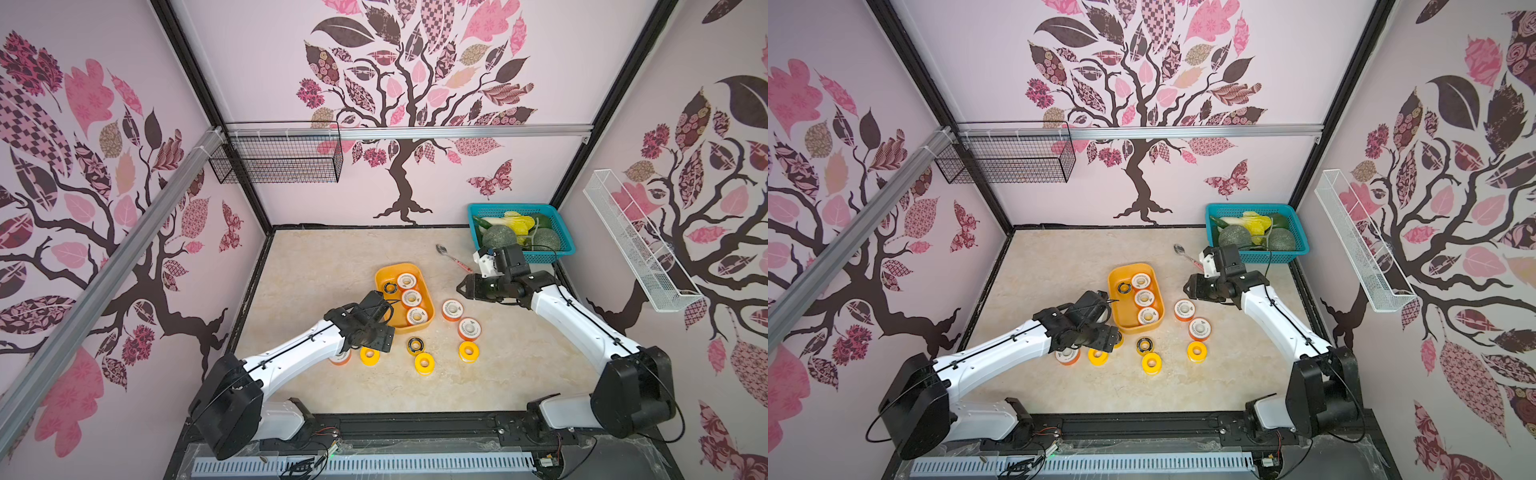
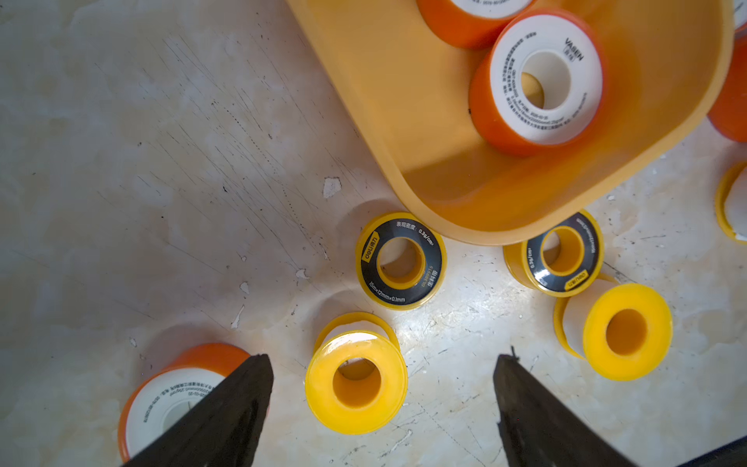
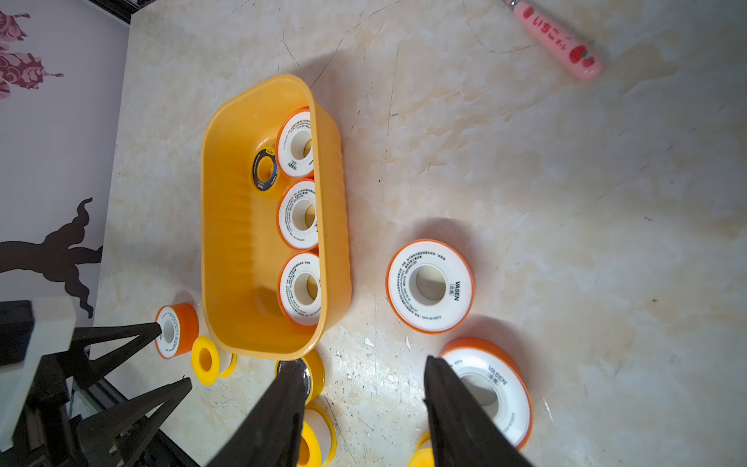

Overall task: Put the sealing tape into the storage box
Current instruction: Pick up the sealing tape at the center of the board.

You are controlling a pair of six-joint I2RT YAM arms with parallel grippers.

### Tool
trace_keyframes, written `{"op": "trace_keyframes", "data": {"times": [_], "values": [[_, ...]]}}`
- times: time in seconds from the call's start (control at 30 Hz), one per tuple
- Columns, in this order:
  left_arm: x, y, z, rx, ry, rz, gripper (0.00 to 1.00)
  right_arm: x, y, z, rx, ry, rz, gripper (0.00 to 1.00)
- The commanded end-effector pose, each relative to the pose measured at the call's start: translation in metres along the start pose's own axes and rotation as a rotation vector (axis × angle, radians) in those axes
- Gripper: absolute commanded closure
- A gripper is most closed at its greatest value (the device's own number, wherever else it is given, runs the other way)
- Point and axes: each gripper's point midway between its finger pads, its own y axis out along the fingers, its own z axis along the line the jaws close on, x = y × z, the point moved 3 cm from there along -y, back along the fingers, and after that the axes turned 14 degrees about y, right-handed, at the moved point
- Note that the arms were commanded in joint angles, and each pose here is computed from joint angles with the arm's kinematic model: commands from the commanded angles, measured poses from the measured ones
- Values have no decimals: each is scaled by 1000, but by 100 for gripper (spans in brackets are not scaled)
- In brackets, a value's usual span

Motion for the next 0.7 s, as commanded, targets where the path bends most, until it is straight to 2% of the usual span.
{"op": "trace_keyframes", "data": {"times": [0.0, 0.23, 0.5, 0.67], "values": [[18, -1, -4, -5, 48, -59, 9, 5, -2, 1, 8, 1, -22, 47], [21, 14, -15, -56, 108, -47, 10, 5, -1, -1, -4, 2, -20, 47], [22, 35, -17, -41, 122, 12, 16, 4, 0, -3, -13, 4, -13, 46], [20, 46, -20, -32, 147, 44, 16, 4, 2, -4, -20, 4, -8, 46]]}}
